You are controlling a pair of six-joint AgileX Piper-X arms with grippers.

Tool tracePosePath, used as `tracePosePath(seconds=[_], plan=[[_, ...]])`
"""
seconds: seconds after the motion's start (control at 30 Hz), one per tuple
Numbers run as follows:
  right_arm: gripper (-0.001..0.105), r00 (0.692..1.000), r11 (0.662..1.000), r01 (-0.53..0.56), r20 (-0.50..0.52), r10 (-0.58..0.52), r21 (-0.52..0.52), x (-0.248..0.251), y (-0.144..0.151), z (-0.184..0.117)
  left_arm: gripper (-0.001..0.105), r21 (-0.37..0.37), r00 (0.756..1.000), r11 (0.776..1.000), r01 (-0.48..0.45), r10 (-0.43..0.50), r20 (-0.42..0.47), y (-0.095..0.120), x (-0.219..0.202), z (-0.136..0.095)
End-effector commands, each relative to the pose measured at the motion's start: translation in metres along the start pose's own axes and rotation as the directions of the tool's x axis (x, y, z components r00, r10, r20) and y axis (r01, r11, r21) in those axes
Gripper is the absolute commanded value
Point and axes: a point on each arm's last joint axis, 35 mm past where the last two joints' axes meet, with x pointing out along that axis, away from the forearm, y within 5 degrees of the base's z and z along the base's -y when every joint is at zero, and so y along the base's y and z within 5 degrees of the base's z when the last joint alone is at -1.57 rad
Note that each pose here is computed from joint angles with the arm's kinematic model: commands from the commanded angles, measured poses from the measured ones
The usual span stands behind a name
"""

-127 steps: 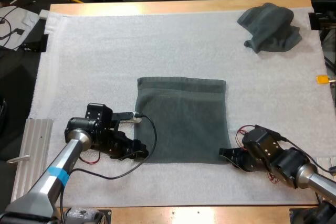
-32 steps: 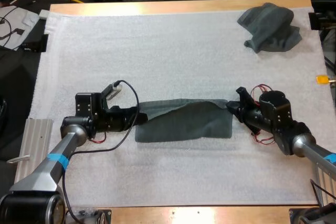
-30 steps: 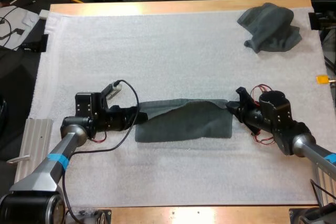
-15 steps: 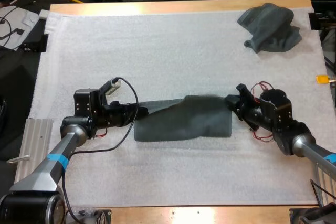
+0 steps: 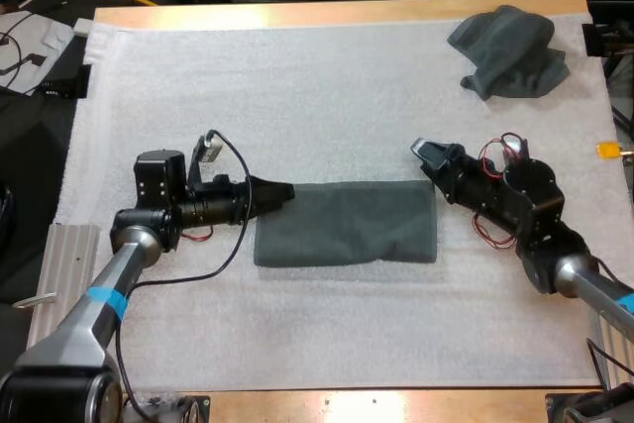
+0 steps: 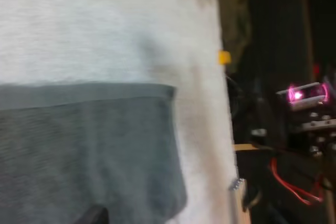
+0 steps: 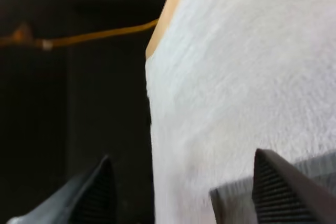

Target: Pick towel from pile, fold and stack

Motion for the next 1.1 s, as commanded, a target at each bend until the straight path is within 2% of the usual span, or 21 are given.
tracePosePath(seconds=[0.0,0.23,0.5,0.57,0.63,0.8,1.0,1.07], plan=[[0.055,0.998,0.99,-0.053,-0.041,0.047,-0.134,-0.01,0.013,0.004,0.058,0.045,0.998,0.997,0.055,-0.055,-0.009,-0.021,-0.008,-0.001],[0.055,0.993,0.963,0.023,-0.11,-0.054,-0.268,-0.033,0.025,0.0,0.058,0.143,0.998,0.989,0.04,-0.048,0.051,-0.058,-0.029,-0.021],[0.055,0.962,0.915,0.117,-0.185,-0.201,-0.386,-0.064,0.039,-0.004,0.058,0.194,0.988,0.976,-0.099,0.072,0.14,-0.083,-0.052,-0.059],[0.055,0.987,0.91,0.072,-0.099,-0.123,-0.409,-0.061,0.049,0.005,0.058,0.2,0.989,0.976,-0.088,0.062,0.135,-0.082,-0.05,-0.055],[0.054,0.971,0.88,0.15,-0.098,-0.216,-0.451,-0.074,0.054,0.006,0.058,0.214,0.975,0.959,-0.185,0.152,0.162,-0.084,-0.057,-0.071],[0.054,0.933,0.81,0.242,-0.1,-0.345,-0.534,-0.098,0.069,0.007,0.058,0.231,0.93,0.907,-0.352,0.31,0.198,-0.085,-0.07,-0.099],[0.054,0.877,0.712,0.323,-0.086,-0.472,-0.623,-0.123,0.085,0.01,0.058,0.248,0.885,0.853,-0.459,0.413,0.214,-0.09,-0.084,-0.131],[0.054,0.858,0.682,0.346,-0.078,-0.509,-0.644,-0.131,0.089,0.011,0.058,0.246,0.875,0.843,-0.479,0.435,0.213,-0.091,-0.088,-0.141]])
